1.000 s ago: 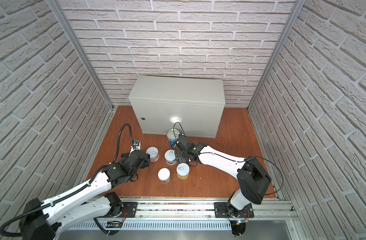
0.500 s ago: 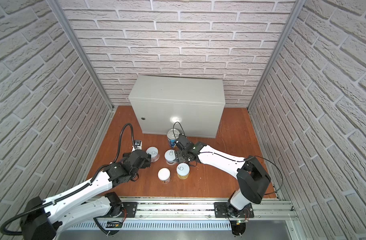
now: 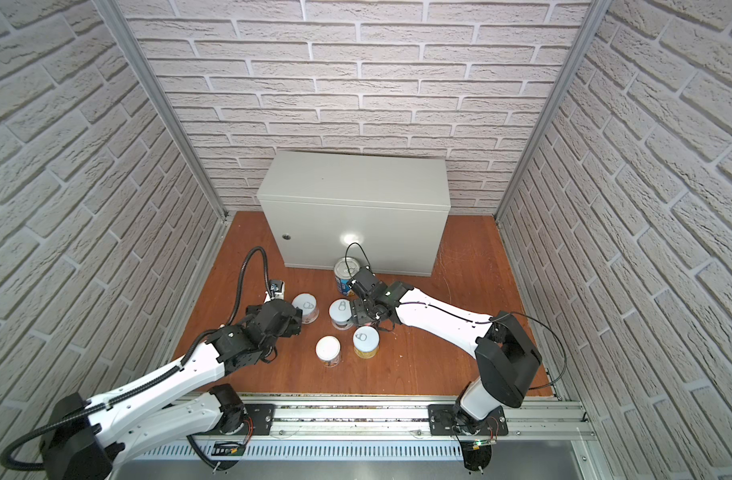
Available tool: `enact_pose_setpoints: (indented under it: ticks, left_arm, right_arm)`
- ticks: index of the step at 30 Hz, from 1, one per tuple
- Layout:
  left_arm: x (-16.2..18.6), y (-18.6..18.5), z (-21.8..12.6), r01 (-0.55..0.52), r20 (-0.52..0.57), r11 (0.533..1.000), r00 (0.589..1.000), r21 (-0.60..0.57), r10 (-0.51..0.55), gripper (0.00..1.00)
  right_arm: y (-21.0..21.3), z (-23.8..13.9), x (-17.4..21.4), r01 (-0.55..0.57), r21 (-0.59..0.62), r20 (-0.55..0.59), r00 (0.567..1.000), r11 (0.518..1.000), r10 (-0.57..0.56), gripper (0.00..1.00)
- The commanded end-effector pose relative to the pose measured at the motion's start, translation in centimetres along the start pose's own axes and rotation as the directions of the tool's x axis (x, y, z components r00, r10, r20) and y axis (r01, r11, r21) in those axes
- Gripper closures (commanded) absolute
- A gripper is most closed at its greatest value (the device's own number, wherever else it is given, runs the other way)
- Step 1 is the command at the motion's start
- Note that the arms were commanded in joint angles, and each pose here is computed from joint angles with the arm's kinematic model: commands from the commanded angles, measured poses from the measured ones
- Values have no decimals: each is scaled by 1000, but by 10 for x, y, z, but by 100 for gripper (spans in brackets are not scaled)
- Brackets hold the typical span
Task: Place and organize the canned foods onto the counter
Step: 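Lift the tomato can with the right gripper while the left gripper moves toward it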
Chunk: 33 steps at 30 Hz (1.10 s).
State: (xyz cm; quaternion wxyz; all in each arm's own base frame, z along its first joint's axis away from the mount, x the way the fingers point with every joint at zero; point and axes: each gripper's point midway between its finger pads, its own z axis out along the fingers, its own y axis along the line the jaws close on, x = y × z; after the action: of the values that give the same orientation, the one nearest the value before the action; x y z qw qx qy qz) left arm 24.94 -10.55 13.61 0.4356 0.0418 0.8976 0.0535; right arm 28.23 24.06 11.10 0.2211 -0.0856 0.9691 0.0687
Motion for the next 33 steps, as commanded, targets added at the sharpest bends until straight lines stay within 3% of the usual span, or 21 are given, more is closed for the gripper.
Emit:
enact_pose_setpoints:
  ticks: [1,12,20,33]
  left_arm:
    - [-8,0,0,6,25,1000,1000,2,-6,2]
    - [-7,4,-1,-14,22,1000,1000,-14,14,2]
    - [-8,5,-4,-6,28,1000,1000,-8,6,2]
    - [-16,-13,-17,-17,94,989,996,149,3,1]
  right_arm:
    - [15,-36,-40,-44,-79,146,988,996,55,52]
    - [12,-48,-47,-73,-91,154,984,993,87,61]
    - [11,-68,-54,-91,-131,175,978,987,114,61]
    - [3,-89,-71,-183,-211,159,963,960,219,67]
